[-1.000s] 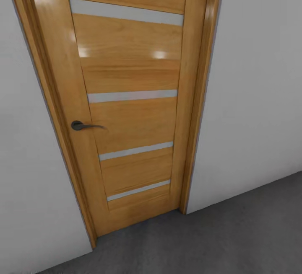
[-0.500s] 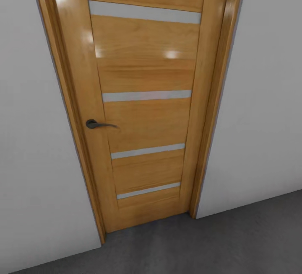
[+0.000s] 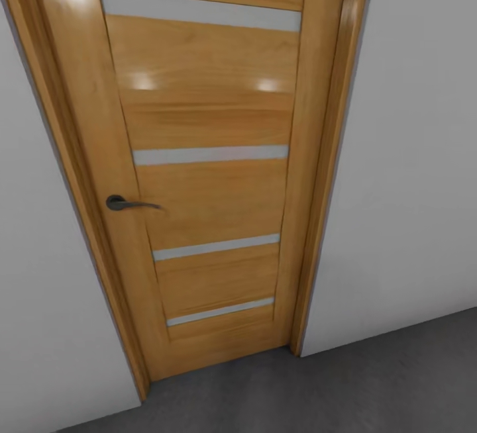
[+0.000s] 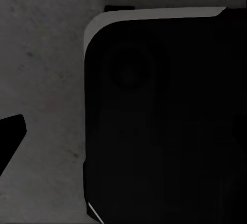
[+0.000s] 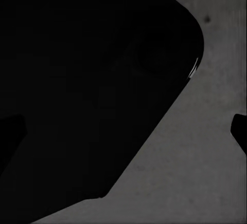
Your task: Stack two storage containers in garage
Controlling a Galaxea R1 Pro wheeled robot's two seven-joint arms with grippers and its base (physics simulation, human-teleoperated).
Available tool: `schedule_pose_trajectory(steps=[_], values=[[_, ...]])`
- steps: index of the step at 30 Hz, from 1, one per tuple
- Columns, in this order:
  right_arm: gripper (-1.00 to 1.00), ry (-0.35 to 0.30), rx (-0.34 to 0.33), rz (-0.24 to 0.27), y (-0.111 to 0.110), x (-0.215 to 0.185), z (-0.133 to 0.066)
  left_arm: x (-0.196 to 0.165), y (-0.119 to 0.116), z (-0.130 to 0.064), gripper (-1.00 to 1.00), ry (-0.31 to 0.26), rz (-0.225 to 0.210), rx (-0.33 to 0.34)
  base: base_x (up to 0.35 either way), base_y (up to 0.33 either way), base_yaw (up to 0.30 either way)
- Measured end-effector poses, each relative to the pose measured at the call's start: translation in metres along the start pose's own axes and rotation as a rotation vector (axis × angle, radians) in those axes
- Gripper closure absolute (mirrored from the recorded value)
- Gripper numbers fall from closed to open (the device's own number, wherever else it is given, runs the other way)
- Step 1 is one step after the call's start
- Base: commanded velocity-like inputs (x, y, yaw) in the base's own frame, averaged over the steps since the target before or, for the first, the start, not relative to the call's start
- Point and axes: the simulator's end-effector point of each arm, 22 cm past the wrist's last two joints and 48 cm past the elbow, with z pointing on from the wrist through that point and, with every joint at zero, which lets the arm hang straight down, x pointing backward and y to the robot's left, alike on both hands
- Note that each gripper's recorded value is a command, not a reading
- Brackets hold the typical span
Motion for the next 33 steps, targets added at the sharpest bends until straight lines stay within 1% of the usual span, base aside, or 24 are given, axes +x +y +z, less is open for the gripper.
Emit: schedule_pose_trajectory(steps=[10, 15, 20, 33], values=[[-1.0, 0.0, -0.001, 0.0, 0.0005, -0.0003, 0.0, 0.0001, 0.0001, 0.0, -1.0, 0.0, 0.0, 0.0, 0.188, -0.141, 0.0], [-1.0, 0.0, -0.001, 0.001, 0.0005, -0.0004, 0.0001, 0.0, 0.0001, 0.0001, -1.0, 0.0, 0.0, 0.0, 0.08, -0.042, 0.015], [-1.0, 0.001, 0.001, 0.002, -0.0008, 0.0004, 0.0, -0.0001, 0.0001, 0.0001, -1.0, 0.0, 0.0, 0.0, 0.012, -0.006, 0.203], [-1.0, 0.001, 0.001, 0.003, -0.0008, 0.0004, 0.0, 0.0, 0.0012, 0.0001, -1.0, 0.0, 0.0, -0.003, 0.004, 0.0, 0.258]])
